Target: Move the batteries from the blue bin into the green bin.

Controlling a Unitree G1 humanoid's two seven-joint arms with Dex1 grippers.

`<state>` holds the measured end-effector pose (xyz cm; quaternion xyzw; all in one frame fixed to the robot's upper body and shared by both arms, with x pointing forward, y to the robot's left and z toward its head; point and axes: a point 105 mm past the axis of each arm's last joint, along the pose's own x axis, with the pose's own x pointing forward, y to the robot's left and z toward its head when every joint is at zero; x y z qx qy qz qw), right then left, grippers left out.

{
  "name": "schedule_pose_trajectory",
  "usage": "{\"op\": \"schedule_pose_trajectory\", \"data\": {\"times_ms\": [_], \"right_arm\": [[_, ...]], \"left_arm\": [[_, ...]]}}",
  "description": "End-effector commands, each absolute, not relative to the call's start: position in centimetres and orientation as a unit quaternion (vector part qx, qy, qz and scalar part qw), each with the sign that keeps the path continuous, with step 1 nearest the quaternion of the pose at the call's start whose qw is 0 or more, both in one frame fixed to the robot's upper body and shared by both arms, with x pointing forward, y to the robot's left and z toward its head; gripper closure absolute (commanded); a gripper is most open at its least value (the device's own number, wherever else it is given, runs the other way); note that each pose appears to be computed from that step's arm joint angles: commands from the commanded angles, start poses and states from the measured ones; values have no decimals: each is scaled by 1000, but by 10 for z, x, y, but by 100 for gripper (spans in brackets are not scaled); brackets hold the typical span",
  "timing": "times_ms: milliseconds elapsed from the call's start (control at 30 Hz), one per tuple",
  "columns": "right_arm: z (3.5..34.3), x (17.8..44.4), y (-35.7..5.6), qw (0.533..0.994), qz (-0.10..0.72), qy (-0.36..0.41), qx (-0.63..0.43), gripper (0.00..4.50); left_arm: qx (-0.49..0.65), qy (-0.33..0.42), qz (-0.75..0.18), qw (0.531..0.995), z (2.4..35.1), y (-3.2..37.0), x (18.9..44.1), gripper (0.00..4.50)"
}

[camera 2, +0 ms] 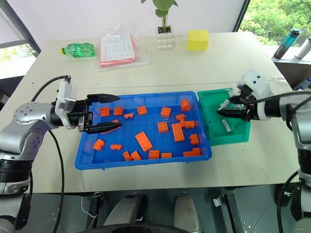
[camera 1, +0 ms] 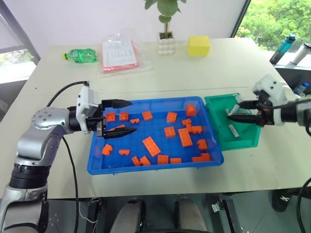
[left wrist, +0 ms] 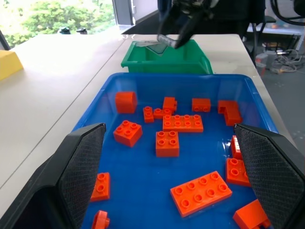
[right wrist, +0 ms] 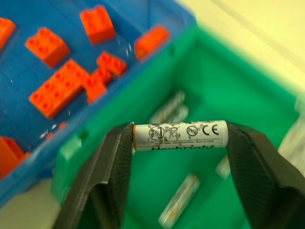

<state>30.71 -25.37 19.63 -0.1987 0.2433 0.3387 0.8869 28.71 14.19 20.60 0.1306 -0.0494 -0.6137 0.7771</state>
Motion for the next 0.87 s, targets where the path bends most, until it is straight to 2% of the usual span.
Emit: {"op": "schedule_pose_trajectory", "data": {"times_ms": [33,167,333,567,867], "right_arm": [[209,307,-252,890,326,209,-241,2],[216,298,-249,881,359,176,-254,2],[232,265,-258,846,447,152,-247,2],[251,258,-285,849,449,152,-235,2],[240,263,-297,863,429,157,-216,2]], "left_arm": [[144,-60,-613,775,216,144,288,0],[145,-58,-612,775,220,147,290,0],[151,-48,-605,780,225,158,290,0],[157,-25,-599,785,238,178,283,0],[174,-16,-582,794,248,195,276,0]]}}
